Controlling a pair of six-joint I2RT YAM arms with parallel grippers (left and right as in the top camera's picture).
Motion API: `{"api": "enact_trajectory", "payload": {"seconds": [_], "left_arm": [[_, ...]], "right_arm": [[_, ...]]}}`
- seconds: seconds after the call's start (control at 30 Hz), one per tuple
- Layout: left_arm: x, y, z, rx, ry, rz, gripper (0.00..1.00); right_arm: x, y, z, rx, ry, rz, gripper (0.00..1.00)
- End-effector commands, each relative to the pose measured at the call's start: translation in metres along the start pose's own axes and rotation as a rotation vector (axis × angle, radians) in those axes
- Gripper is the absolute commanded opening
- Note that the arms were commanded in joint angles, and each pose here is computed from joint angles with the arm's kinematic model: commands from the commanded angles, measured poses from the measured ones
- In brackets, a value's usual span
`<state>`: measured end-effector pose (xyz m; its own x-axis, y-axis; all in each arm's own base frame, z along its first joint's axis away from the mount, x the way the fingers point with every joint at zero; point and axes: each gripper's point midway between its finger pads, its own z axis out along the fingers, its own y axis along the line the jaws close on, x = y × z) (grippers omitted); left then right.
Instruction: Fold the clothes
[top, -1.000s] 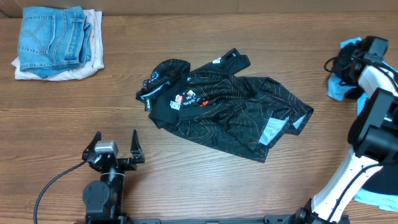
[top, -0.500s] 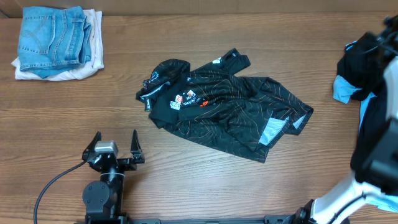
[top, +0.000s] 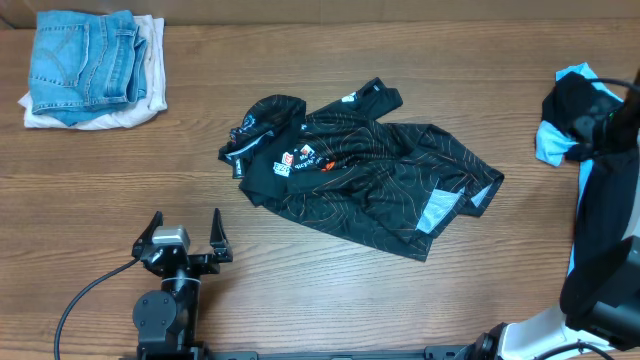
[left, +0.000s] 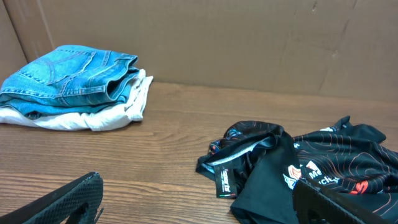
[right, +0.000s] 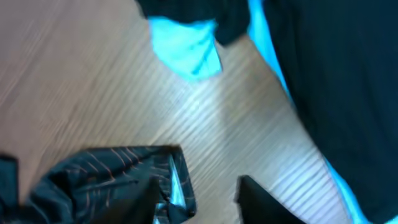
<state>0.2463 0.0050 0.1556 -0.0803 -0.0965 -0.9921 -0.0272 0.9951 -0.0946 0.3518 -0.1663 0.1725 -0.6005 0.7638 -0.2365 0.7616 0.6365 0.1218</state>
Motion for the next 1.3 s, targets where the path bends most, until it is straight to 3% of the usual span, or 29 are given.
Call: {"api": "enact_trajectory", "payload": {"seconds": [0.0, 0.03, 0.1, 0.13, 0.37, 0.7, 1.27], "left_arm": [[0.0, 0.002, 0.0, -0.01, -0.006, 0.02, 1.0], [0.0, 0.002, 0.0, -0.01, -0.006, 0.02, 1.0], [0.0, 0.002, 0.0, -0.01, -0.006, 0.02, 1.0], [0.0, 0.002, 0.0, -0.01, -0.006, 0.02, 1.0], [0.0, 0.002, 0.0, -0.01, -0.006, 0.02, 1.0], [0.0, 0.002, 0.0, -0.01, -0.006, 0.02, 1.0], [0.0, 0.002, 0.0, -0.01, -0.006, 0.02, 1.0]], "right_arm": [[0.007, -0.021, 0.022, 0.05, 0.035, 0.108, 0.41], [0.008, -0.025, 0.028, 0.054, 0.04, 0.13, 0.38], [0.012, -0.037, 0.04, 0.058, 0.058, 0.178, 0.09], [0.015, -0.041, 0.045, 0.058, 0.068, 0.189, 0.04], [0.047, -0.078, 0.085, 0.097, 0.159, 0.262, 0.04], [0.078, -0.092, 0.128, 0.078, 0.184, 0.291, 0.04], [0.082, -0.142, 0.139, 0.105, 0.188, 0.391, 0.04]]}}
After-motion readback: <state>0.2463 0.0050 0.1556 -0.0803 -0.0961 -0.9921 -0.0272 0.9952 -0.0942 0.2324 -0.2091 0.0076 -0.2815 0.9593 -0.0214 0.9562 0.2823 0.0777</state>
